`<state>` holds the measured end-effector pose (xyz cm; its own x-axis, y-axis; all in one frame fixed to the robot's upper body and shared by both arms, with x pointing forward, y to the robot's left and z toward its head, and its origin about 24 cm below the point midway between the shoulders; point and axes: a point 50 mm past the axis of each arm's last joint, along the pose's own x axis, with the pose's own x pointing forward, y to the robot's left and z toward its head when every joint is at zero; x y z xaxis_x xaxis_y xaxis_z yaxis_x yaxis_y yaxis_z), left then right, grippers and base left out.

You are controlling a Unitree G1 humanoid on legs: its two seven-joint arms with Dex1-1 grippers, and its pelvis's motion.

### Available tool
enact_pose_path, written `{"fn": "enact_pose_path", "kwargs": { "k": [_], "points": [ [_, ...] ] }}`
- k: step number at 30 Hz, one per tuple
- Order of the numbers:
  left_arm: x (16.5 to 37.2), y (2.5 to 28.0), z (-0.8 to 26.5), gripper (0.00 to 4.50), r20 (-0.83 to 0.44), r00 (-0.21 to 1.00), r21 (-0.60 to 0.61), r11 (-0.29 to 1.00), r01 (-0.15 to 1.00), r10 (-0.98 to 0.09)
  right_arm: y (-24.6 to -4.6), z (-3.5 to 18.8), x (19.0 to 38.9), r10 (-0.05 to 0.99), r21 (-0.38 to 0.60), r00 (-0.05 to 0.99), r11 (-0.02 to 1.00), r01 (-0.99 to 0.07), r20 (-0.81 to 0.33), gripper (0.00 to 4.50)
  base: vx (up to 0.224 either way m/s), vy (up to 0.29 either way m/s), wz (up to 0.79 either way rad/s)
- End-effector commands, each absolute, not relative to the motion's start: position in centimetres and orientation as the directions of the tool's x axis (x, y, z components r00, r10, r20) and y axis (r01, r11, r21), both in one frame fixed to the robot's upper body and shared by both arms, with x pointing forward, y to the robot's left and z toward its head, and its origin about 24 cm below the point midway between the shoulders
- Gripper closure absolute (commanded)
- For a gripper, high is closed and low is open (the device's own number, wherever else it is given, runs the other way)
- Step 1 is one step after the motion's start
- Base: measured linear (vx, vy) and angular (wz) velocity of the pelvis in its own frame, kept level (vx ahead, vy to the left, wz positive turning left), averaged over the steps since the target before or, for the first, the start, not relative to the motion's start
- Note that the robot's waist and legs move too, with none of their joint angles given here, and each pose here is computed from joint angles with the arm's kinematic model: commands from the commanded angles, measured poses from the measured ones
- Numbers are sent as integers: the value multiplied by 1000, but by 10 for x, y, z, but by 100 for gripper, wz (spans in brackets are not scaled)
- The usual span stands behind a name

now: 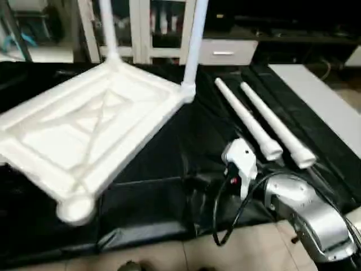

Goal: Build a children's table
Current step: Rotate table base

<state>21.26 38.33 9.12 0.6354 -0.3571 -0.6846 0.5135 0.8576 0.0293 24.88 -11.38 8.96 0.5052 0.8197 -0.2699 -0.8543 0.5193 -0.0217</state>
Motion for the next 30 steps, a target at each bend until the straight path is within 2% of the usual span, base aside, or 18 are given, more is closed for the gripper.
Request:
{"fn": "enact_pose_path", "kwargs": {
  "k": [1,3,6,8,13,18,24,30],
  "points": [
    [219,358,102,326,-666,584,-7,787,617,-464,-117,92,249,818,-28,509,522,-853,-269,28,-89,-1,4],
    [220,351,102,326,-662,571,-16,770,638,-486,-117,91,249,818,-27,508,521,-853,-269,28,-37,-26,11],
    [228,313,98,326,-649,513,-40,698,715,-562,-115,90,248,820,-23,504,518,-855,-272,28,87,-36,4],
    [232,304,95,326,-644,510,-34,688,725,-570,-114,89,248,821,-21,502,517,-856,-273,28,-59,6,14],
    [263,250,81,326,-551,603,43,702,710,-577,-115,85,246,815,-13,507,525,-851,-282,28,-71,10,22],
    [273,233,76,326,-529,632,73,712,698,-566,-115,86,246,812,-11,513,532,-847,-278,28,-80,-42,9],
    [289,204,73,326,-466,688,129,726,675,-557,-117,86,245,805,-1,527,548,-837,-273,28,25,-111,8],
    [305,180,67,326,-435,709,180,718,672,-555,-117,84,238,812,47,518,548,-835,-268,28,0,0,0]
  ]
}}
